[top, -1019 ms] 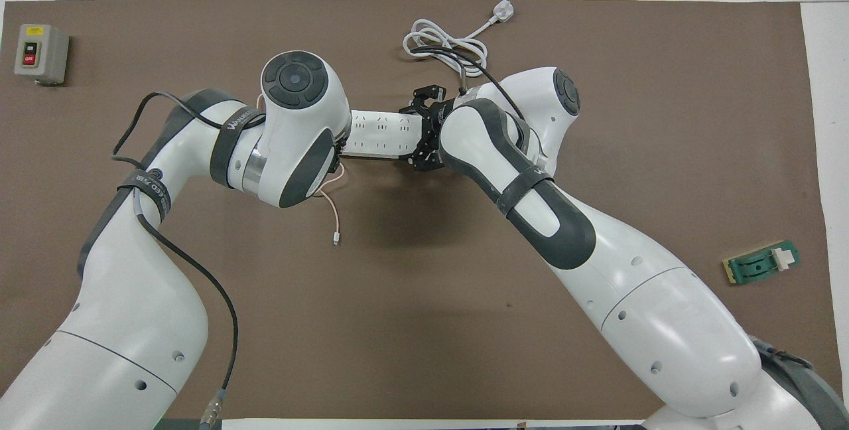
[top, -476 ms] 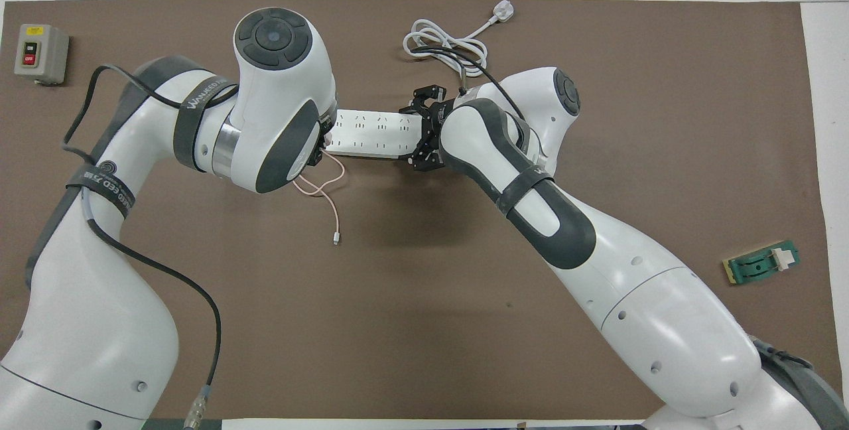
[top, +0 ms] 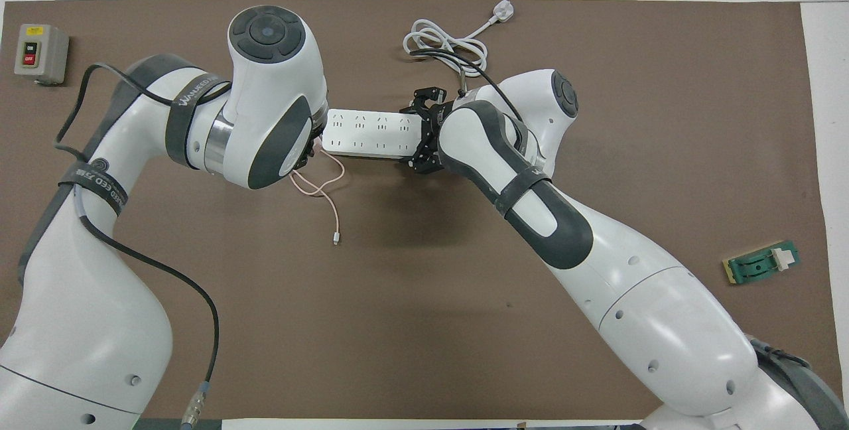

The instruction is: Unplug charger and place it aside

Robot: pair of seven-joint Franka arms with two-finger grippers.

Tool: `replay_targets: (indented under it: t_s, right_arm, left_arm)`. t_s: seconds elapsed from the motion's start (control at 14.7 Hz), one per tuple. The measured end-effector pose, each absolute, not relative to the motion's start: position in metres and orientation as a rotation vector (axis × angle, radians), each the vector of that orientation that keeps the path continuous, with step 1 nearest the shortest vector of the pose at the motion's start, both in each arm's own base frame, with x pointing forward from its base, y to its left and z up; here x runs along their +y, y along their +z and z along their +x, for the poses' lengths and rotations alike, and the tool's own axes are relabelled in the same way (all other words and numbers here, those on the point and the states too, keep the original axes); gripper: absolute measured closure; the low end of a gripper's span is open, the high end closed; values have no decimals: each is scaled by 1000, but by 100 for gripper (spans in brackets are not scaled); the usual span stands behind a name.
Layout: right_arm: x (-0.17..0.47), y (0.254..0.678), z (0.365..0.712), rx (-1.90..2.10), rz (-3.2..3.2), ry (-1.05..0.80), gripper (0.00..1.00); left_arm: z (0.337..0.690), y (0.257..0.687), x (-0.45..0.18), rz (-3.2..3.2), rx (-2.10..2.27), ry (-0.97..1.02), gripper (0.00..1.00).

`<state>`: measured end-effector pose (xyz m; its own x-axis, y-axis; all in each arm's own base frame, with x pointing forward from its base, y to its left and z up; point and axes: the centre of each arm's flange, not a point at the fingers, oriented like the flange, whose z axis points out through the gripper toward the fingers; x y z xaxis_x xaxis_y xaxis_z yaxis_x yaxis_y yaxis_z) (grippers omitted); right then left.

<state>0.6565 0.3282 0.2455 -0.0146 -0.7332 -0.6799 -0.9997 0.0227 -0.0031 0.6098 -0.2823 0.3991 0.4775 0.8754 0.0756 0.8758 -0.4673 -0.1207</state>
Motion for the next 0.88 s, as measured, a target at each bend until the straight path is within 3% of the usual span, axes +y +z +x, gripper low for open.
replay_targets:
  t_s: [0.54,0.88]
  right_arm:
    - [331,266,658,1765,-1766,675,0]
    - [327,333,663,1658,-1879,526,0]
  left_arm:
    - [599,489,-194,-2918,-925,36,69]
    - [586,479,-188,-2952,-813,85,69]
